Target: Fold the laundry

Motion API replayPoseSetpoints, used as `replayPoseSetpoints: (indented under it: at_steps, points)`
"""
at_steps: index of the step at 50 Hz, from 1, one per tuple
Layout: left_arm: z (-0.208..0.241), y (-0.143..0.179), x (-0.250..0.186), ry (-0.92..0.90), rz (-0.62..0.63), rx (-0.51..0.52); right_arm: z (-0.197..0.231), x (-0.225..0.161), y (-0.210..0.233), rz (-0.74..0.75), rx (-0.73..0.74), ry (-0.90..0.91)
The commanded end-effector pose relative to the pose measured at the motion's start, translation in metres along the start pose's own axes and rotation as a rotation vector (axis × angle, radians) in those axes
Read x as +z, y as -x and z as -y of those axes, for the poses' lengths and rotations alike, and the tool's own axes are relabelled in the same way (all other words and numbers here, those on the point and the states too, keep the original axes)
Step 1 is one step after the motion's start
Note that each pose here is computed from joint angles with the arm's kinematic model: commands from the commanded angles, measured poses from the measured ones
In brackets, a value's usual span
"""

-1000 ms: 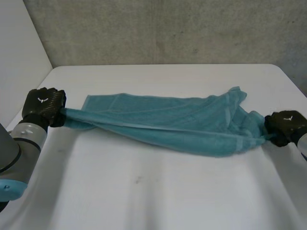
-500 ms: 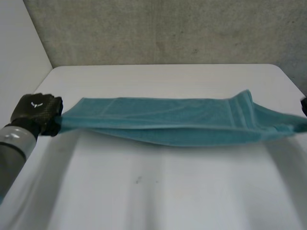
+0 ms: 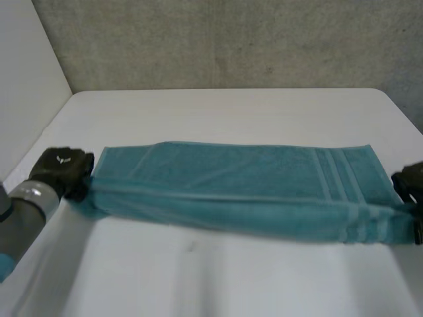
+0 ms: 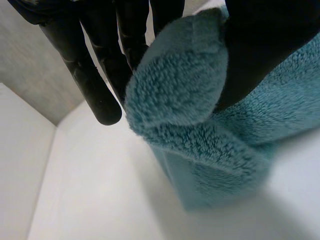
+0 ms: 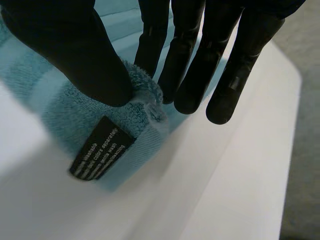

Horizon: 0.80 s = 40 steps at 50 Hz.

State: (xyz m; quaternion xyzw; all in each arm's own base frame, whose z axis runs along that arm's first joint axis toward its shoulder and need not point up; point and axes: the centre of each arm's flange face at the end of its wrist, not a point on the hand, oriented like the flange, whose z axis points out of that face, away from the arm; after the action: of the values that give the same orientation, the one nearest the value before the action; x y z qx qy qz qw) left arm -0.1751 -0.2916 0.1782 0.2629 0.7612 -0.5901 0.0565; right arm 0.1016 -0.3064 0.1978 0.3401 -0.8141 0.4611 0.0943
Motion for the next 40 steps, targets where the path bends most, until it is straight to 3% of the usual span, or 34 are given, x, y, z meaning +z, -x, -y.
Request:
replayPoseSetpoints:
  at_steps: [1, 9, 20, 29, 40]
  points:
    - [0.017, 0.005, 0.063, -0.149, 0.044, 0.024, 0.029, 0.045, -0.007, -0.124, 0.048, -0.117]
    - [0.013, 0.002, 0.124, -0.206, 0.052, 0.031, 0.043, 0.101, -0.012, -0.205, 0.046, -0.166]
    - [-0.003, -0.018, 0.160, -0.243, -0.020, 0.051, 0.050, 0.149, -0.002, -0.272, 0.028, -0.189]
    - [0.006, -0.033, 0.152, -0.274, -0.046, 0.107, 0.069, 0.150, -0.013, -0.445, 0.099, -0.287]
    - [0.064, -0.012, 0.109, -0.398, 0.010, 0.119, 0.113, 0.081, -0.044, -0.548, 0.172, -0.415]
